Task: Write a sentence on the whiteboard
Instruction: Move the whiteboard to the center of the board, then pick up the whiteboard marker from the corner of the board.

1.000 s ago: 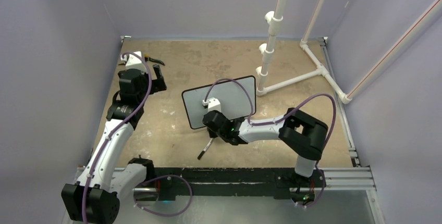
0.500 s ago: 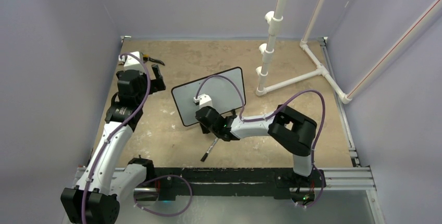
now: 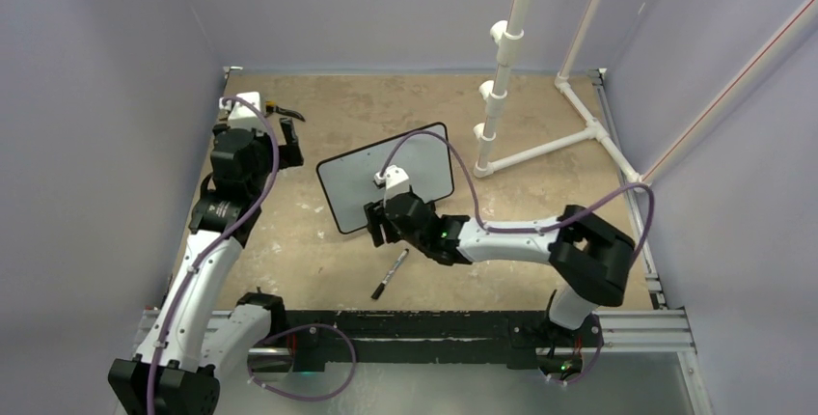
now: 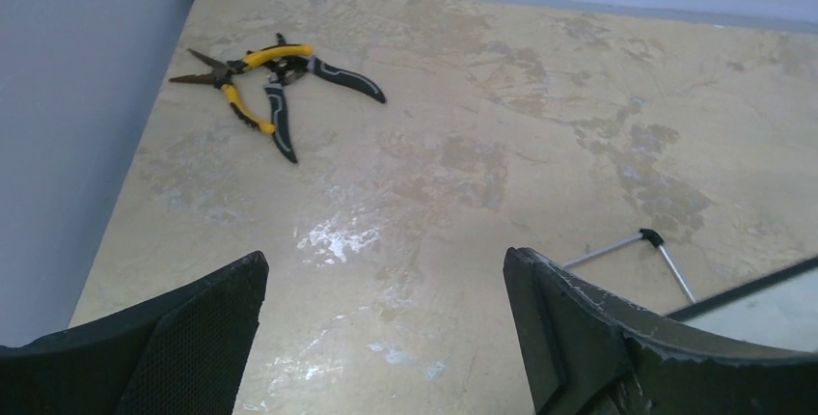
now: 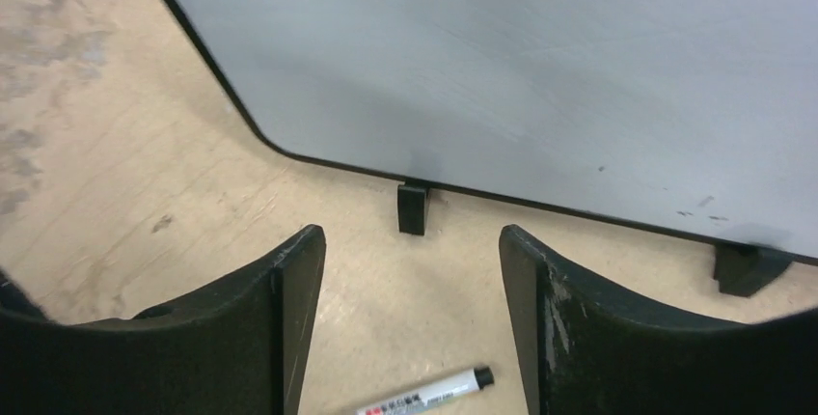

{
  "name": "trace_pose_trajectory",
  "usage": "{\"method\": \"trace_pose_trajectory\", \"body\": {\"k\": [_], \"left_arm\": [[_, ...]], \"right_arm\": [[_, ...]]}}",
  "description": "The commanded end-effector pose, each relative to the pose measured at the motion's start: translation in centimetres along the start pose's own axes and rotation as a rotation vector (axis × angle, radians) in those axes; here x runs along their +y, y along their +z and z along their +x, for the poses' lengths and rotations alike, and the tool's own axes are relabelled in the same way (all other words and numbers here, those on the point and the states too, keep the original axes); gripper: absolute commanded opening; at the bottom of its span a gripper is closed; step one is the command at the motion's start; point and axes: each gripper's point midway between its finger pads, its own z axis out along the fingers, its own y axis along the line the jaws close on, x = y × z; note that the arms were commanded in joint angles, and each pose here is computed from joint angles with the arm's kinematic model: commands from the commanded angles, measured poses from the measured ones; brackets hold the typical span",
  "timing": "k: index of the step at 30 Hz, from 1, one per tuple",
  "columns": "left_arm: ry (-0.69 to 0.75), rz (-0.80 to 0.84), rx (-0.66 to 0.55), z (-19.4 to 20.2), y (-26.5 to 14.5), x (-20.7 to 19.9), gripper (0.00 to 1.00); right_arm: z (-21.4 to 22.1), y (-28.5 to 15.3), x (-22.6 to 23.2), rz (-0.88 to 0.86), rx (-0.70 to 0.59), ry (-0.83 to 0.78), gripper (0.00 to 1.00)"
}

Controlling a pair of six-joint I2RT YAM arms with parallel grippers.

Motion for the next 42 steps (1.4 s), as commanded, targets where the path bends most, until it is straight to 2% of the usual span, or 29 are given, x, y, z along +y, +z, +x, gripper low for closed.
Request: {"method": "trace_pose_trajectory", "body": {"k": [1,6,9,14,21,27,31,37,42], "left_arm": [[0.094,0.181,-0.048,-3.4,-1.4,-4.4,0.91],[0.16,0.373,-0.02,-5.7,-3.7,-9.4,0.88],[0.175,0.564,0.086,-4.0,-4.9,-13.4,0.83],[0.219,0.742,0.213,1.4,-8.5,-19.1,0.81],[0.201,0.859,0.455,13.4,-13.5,-24.0,0.78],[0.236,0.73,0.618,22.4,-15.6,-22.9,0.71],[0.299,0.632,0.712,26.6,-15.8,-21.1,0.65],[0.31,0.552,0.812,30.1,-16.3,-18.4,0.53],[0.29,0.514,0.852,31.4,-16.8,-16.8,0.49]], "right_arm": [[-1.6,-3.1,0.2,-0.064,-0.04,0.0,0.71],[-3.6,-6.2,-1.6,-0.062,-0.074,0.01,0.79],[-4.6,-6.8,-4.0,-0.073,-0.067,0.078,0.79],[-5.8,-8.2,-8.5,-0.047,-0.127,0.155,0.8],[-6.5,-10.0,-14.7,0.074,-0.208,0.278,0.8],[-7.1,-11.5,-15.4,0.099,-0.289,0.344,0.8],[-7.5,-12.2,-15.6,0.103,-0.319,0.364,0.8],[-7.3,-12.6,-15.7,0.108,-0.327,0.385,0.8],[-7.1,-12.6,-15.2,0.073,-0.328,0.393,0.79]]}}
